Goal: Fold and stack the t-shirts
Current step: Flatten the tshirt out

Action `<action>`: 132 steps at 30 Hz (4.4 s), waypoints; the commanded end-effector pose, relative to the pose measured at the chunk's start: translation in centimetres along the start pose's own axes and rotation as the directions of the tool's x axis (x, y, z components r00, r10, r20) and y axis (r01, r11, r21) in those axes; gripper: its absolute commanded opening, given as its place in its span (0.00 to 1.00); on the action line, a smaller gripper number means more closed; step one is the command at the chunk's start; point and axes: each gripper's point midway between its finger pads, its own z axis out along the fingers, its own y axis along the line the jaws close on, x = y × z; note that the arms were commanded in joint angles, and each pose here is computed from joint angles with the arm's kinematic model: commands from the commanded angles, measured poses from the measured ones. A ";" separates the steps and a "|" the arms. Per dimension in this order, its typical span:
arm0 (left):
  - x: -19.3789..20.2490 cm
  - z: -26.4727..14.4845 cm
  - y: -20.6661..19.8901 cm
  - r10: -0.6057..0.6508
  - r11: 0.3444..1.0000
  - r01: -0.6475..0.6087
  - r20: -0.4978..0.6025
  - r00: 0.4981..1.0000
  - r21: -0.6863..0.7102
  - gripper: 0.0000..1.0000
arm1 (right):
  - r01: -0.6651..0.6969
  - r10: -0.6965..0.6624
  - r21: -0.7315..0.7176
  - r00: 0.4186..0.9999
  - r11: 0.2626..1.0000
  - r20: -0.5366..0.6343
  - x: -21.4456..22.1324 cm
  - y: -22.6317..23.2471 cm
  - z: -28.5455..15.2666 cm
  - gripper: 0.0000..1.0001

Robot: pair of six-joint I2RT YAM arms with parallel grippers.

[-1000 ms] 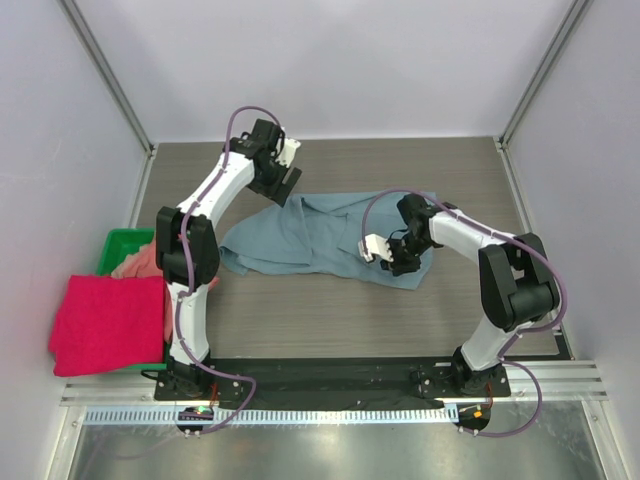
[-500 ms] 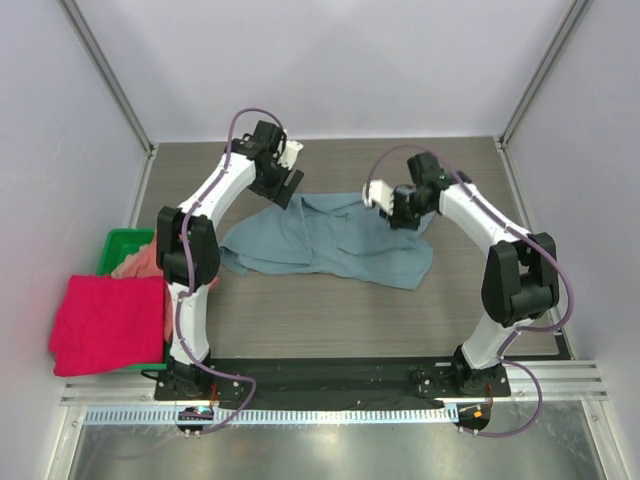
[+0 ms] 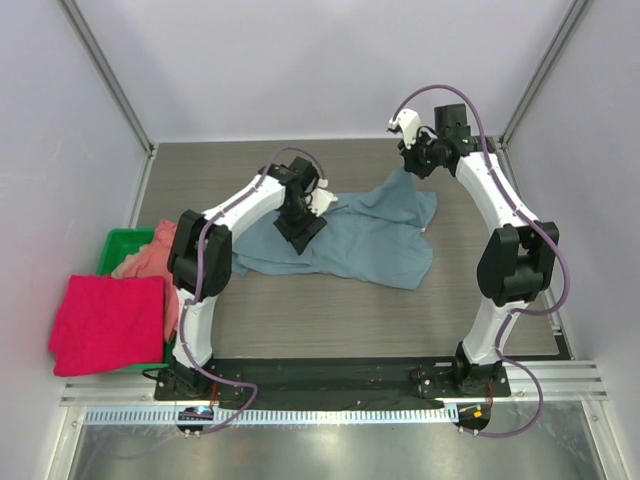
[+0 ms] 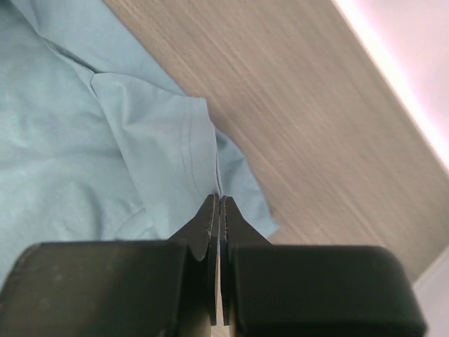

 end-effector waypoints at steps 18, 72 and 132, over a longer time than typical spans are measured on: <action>-1.9 2.9 -5.6 0.115 0.993 -0.115 -0.015 0.993 0.032 0.52 | -0.005 0.005 0.000 1.000 1.000 0.022 -0.8 0.3 -0.5 0.01; 2.1 -29.8 1.8 0.194 0.883 0.065 0.487 0.852 -0.466 0.00 | -0.082 -0.074 0.451 0.945 0.889 0.318 -10.9 1.0 -29.4 0.01; 6.2 -2.9 7.5 -0.303 0.953 0.303 0.077 0.950 0.019 0.45 | -0.179 0.198 0.275 0.979 0.945 -0.046 4.2 -6.6 -1.9 0.01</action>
